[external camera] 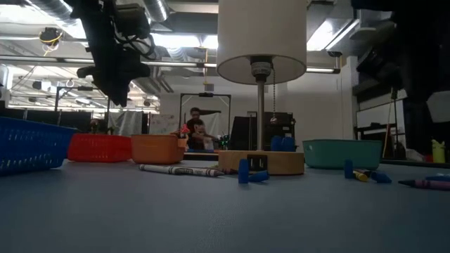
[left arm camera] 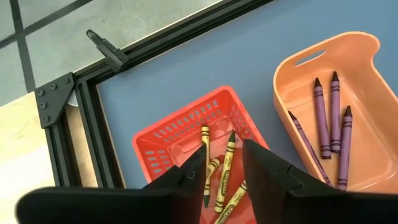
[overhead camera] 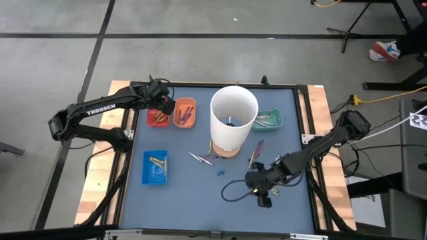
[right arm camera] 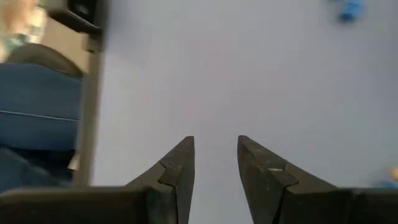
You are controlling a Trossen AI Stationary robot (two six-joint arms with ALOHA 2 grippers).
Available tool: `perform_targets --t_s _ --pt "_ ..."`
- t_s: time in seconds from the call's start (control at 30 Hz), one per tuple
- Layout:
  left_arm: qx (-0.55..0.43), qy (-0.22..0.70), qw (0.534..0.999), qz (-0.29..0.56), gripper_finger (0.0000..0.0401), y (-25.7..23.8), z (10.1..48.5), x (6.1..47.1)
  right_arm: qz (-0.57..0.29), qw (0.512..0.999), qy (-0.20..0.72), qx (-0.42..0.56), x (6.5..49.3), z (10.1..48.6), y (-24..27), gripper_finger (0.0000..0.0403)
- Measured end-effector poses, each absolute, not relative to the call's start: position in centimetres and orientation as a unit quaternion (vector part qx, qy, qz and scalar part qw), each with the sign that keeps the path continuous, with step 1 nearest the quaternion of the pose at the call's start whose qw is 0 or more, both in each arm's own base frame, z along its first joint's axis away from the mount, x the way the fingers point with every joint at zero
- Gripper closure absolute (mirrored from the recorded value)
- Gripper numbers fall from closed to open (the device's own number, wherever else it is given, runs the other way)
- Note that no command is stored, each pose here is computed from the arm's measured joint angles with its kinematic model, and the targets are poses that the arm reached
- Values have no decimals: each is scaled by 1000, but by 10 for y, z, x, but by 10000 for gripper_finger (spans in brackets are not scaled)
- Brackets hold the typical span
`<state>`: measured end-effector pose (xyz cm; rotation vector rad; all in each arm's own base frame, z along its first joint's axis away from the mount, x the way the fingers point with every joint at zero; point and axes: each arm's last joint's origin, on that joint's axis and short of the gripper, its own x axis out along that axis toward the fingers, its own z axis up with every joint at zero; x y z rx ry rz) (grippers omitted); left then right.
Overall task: Sort crayons
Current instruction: Put the violet crayon into the green bin
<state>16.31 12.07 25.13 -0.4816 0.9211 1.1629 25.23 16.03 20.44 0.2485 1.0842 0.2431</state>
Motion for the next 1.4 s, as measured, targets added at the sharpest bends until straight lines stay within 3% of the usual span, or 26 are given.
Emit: perform_targets --t_s 0.2,0.37,0.7,0.97,1.4 --pt "-217 415 711 524 302 121 251 163 3 852 522 44 234 213 141 283" --pt "-217 415 711 524 302 121 251 163 -142 847 512 5 225 212 126 283" --pt "-218 415 711 525 303 121 251 163 -363 754 539 94 210 202 82 283" --pt "-217 415 711 524 304 121 251 163 -397 726 544 140 205 176 64 283" --pt "-218 415 711 525 305 121 251 163 -412 741 490 203 204 152 62 283"
